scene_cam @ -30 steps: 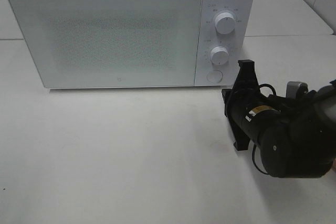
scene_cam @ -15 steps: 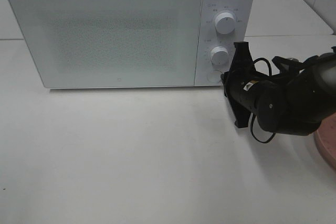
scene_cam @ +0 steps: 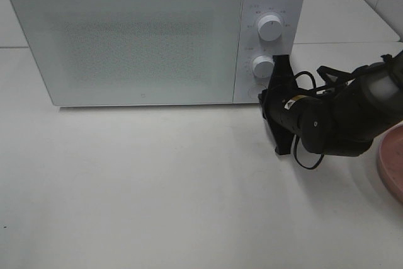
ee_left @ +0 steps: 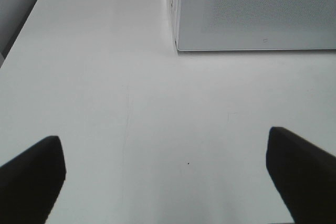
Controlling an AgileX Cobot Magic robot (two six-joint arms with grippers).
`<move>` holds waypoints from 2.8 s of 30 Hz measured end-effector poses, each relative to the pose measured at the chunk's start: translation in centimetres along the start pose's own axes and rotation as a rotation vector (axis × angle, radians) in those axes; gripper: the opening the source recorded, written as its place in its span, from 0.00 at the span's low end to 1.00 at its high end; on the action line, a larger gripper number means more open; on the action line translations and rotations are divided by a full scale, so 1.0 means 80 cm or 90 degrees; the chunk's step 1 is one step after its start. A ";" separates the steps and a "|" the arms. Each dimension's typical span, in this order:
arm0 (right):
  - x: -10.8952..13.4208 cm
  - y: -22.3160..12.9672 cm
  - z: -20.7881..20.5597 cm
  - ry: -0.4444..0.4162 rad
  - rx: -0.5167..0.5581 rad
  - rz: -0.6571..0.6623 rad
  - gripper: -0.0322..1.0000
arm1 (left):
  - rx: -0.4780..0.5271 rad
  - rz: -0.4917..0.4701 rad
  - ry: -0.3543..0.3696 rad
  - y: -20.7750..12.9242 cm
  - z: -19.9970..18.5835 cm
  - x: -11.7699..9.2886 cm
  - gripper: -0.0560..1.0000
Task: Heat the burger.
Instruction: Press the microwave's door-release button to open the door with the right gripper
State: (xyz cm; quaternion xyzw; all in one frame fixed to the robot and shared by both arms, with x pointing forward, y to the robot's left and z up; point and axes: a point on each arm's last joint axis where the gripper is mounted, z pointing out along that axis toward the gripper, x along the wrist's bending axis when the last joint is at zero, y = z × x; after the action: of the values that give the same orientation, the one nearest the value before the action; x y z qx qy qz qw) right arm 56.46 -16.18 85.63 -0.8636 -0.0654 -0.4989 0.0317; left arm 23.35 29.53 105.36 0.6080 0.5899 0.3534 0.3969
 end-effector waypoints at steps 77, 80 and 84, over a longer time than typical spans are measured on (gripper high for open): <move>0.010 -0.010 0.022 0.017 0.003 -0.003 0.03 | 0.000 0.000 0.000 0.000 0.000 0.000 0.98; 0.006 -0.010 0.013 0.000 0.020 -0.021 0.03 | 0.000 0.000 0.000 0.000 0.000 0.000 0.98; 0.004 -0.010 0.006 -0.017 0.032 -0.033 0.03 | 0.000 0.000 0.000 0.000 0.000 0.000 0.98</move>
State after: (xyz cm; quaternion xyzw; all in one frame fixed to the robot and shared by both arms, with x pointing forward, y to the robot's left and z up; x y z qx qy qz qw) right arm 56.94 -15.27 85.64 -0.8671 -0.1009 -0.4862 0.0396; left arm 23.35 29.53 105.36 0.6080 0.5899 0.3534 0.3969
